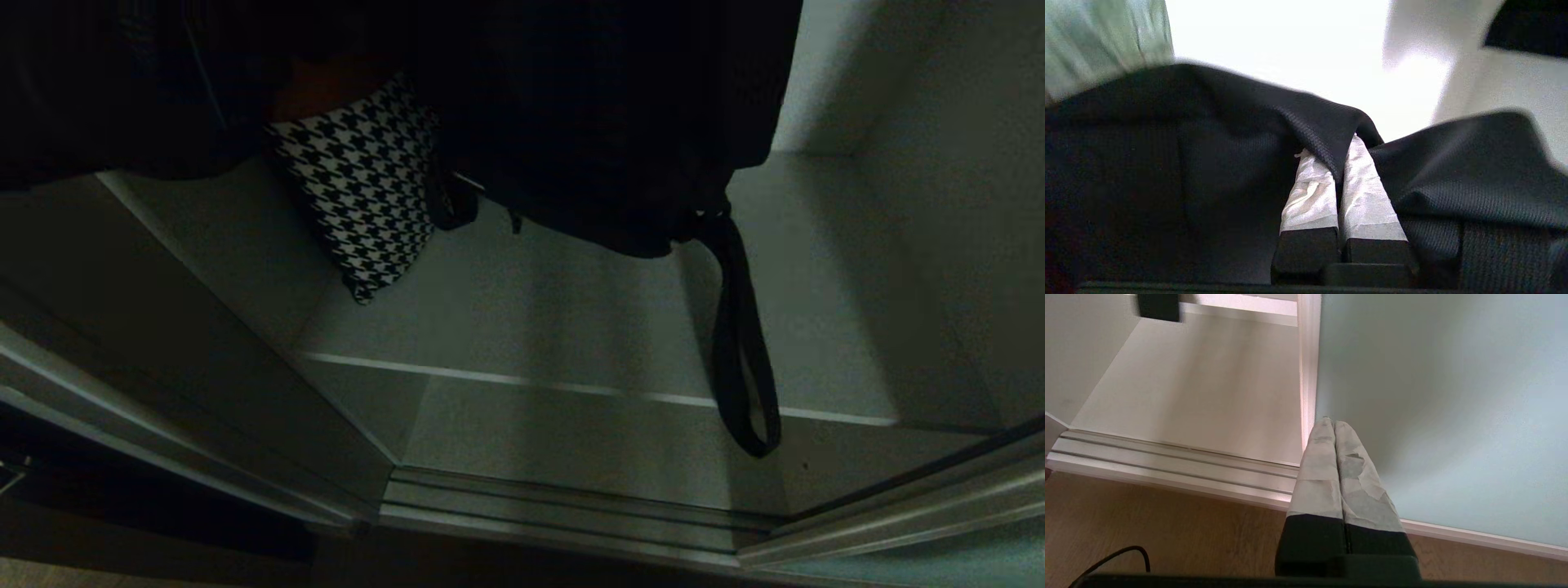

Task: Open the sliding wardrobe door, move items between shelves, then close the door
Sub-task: Place the bag on the higher shelf

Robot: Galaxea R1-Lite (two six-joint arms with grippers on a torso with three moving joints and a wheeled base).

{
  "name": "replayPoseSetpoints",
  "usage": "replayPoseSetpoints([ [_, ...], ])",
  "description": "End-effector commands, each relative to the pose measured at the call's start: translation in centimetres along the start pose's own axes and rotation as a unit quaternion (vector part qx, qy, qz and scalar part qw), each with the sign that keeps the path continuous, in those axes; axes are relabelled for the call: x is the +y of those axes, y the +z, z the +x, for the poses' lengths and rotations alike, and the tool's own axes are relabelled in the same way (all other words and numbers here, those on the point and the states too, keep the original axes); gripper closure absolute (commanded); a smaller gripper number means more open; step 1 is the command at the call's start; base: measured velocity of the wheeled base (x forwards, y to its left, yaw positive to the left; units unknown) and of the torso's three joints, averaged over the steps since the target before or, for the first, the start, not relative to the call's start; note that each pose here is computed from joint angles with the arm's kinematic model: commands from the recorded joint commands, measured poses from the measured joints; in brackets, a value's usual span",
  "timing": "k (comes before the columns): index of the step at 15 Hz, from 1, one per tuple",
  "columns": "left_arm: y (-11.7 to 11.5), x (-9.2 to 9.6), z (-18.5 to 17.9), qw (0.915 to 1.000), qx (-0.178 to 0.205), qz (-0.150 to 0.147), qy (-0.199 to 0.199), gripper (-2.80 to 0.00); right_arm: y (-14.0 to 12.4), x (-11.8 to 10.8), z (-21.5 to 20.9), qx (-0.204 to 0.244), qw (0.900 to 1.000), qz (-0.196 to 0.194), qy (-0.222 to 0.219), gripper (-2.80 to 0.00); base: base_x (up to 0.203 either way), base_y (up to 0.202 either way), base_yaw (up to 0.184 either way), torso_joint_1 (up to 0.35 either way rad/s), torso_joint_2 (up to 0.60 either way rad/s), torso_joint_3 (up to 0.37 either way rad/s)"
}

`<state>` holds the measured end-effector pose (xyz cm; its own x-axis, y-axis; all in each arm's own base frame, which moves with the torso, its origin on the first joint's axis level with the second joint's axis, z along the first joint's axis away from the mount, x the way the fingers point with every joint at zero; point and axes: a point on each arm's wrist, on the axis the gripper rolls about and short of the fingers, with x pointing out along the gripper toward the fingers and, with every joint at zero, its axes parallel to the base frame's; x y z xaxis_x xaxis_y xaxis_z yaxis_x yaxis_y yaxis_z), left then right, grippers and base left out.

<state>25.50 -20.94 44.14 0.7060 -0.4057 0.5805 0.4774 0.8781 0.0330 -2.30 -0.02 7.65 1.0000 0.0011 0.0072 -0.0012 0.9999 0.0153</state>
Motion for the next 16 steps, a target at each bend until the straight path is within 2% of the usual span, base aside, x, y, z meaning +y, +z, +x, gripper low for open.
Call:
replayPoseSetpoints([
  [1,-3.0,-0.5,0.8,0.9994,0.03,-0.01,0.016,0.0,0.0,0.0,0.0,0.0,1.0,0.0,0.0,0.0,0.0,0.0,0.0,0.0,0.0,0.0],
  [3,-5.3,-0.8,1.3,0.9972,0.054,-0.038,0.033,0.0,0.0,0.0,0.0,0.0,1.0,0.0,0.0,0.0,0.0,0.0,0.0,0.0,0.0,0.0],
  [7,-8.9,-1.4,1.9,0.9944,0.09,-0.045,0.032,0.0,0.0,0.0,0.0,0.0,1.0,0.0,0.0,0.0,0.0,0.0,0.0,0.0,0.0,0.0],
  [9,-9.3,-1.5,2.0,0.9932,0.095,-0.057,0.037,0.0,0.0,0.0,0.0,-0.001,1.0,0.0,0.0,0.0,0.0,0.0,0.0,0.0,0.0,0.0],
  [12,-10.4,-1.6,2.0,0.9908,0.113,-0.055,0.049,0.0,0.0,0.0,0.0,-0.001,1.0,0.0,0.0,0.0,0.0,0.0,0.0,0.0,0.0,0.0],
  [14,-12.3,-1.8,2.0,0.9854,0.152,-0.058,0.048,0.0,0.0,0.0,0.0,-0.001,1.0,0.0,0.0,0.0,0.0,0.0,0.0,0.0,0.0,0.0],
  [16,-12.9,-1.9,2.0,0.983,0.163,-0.068,0.052,0.0,0.0,0.0,0.0,-0.001,1.0,0.0,0.0,0.0,0.0,0.0,0.0,0.0,0.0,0.0],
])
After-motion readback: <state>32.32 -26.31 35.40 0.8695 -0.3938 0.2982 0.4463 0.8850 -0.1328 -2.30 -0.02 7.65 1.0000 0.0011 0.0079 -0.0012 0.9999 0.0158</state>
